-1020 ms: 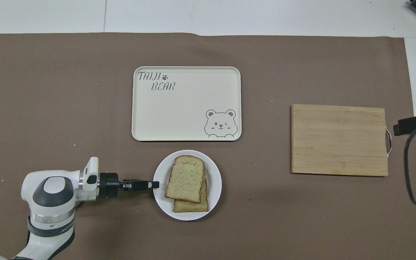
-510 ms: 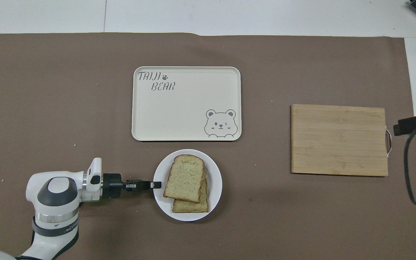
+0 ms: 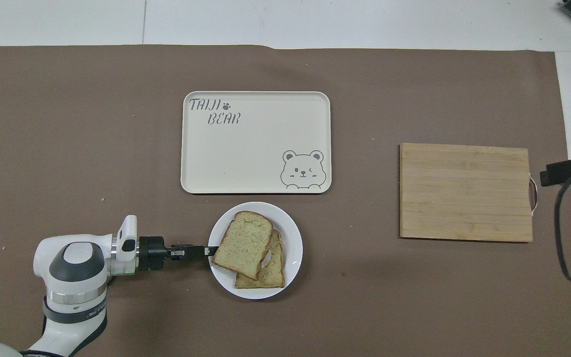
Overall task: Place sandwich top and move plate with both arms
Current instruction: 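Slide the plate with the left gripper onto the bear tray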
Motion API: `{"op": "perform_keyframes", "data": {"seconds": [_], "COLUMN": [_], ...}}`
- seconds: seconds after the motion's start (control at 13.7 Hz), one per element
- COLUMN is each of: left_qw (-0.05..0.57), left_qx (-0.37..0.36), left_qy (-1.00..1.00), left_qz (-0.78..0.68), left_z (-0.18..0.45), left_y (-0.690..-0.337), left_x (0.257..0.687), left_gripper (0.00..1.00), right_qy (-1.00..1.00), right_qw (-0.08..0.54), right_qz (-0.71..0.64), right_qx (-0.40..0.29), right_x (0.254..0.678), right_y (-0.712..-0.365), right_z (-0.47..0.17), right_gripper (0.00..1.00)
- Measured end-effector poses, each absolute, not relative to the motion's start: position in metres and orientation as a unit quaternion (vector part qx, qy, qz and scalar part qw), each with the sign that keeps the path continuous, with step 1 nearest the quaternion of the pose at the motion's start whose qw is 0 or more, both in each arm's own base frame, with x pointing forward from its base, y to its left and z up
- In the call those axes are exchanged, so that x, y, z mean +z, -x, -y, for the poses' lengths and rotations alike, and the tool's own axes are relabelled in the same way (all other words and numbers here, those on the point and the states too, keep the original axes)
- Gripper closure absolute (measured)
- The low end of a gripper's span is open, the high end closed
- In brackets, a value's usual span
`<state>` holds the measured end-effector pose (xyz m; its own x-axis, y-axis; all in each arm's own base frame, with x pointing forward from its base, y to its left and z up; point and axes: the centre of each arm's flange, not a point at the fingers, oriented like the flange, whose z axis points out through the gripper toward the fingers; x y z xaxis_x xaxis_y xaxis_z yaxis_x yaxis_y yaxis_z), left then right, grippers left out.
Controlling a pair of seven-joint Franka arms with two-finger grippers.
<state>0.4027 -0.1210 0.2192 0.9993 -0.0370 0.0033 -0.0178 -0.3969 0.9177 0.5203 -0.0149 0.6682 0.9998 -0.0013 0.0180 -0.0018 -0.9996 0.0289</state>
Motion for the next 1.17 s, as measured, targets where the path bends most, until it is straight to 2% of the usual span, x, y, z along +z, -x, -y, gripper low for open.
{"op": "perform_keyframes", "data": {"seconds": [0.44,0.8,1.17], "left_qw": [0.578,0.541,0.527], "left_qx": [0.043,0.008,0.010], "left_qy": [-0.814,-0.841,-0.849], "left_qz": [0.022,0.008,-0.029], "left_z": [0.094,0.095,0.108], "left_y": [-0.468,-0.547,-0.611], "left_x": [0.256,0.272,0.268], "left_gripper": [0.96,0.96,0.96], "right_qy": [-1.000,-1.000,-1.000], "right_qw": [0.014,0.014,0.014], "right_qz": [0.001,0.001,0.001], "right_qx": [0.009,0.009,0.009], "right_x": [0.668,0.668,0.668], "right_y": [-0.520,-0.520,-0.520], "right_z": [0.015,0.015,0.015], "right_gripper": [0.00,0.00,0.00]}}
